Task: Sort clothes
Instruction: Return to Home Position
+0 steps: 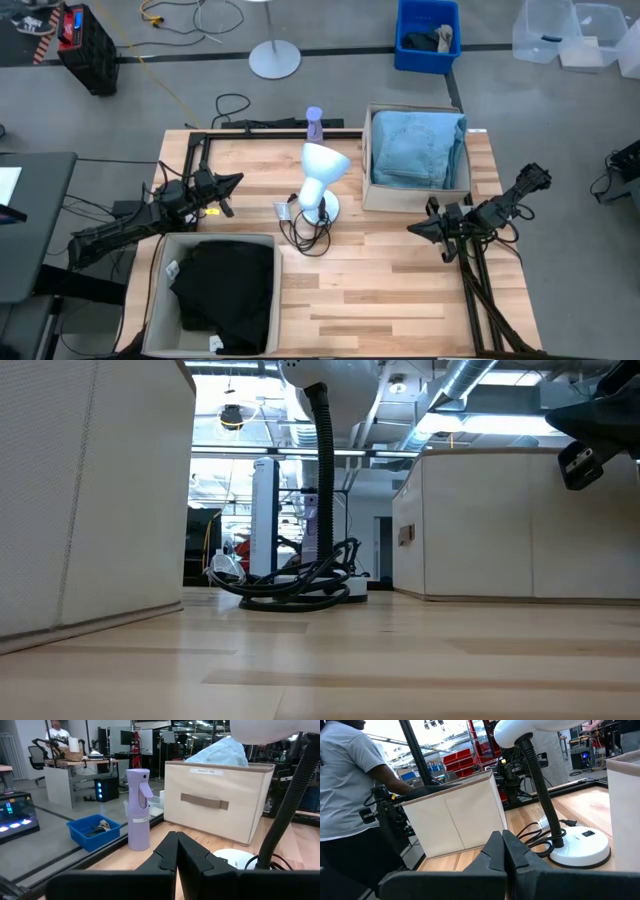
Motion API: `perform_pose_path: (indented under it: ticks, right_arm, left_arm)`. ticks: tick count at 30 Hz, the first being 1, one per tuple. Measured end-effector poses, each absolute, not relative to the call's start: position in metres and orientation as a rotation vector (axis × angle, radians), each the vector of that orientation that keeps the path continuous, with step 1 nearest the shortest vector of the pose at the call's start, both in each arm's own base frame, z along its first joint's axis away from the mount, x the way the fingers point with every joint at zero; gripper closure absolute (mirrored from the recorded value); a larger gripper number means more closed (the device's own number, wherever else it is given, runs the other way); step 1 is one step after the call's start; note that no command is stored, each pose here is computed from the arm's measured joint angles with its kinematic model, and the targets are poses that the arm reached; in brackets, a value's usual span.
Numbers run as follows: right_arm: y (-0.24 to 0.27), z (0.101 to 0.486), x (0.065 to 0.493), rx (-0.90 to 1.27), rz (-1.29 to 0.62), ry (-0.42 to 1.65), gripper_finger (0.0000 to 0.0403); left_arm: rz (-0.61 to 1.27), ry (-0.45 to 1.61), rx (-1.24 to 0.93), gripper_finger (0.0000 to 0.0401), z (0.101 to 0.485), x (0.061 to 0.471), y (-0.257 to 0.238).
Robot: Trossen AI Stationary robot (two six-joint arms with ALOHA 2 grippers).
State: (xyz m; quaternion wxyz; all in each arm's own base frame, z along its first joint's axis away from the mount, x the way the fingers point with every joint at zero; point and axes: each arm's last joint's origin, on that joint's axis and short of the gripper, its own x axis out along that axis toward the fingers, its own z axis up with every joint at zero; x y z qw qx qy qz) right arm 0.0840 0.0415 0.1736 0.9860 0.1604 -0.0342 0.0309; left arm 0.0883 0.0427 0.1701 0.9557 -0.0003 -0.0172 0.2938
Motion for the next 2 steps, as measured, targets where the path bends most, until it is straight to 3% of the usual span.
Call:
perform_pose_path:
  ticks: [2]
  right_arm:
    - [0.0415, 0.1736, 0.0840, 0.322, 0.062, -0.069, 0.0403]
  left_arm:
    - [0.597, -0.035, -0.003, 0.0401, 0.1701, 0.0883, 0.0428]
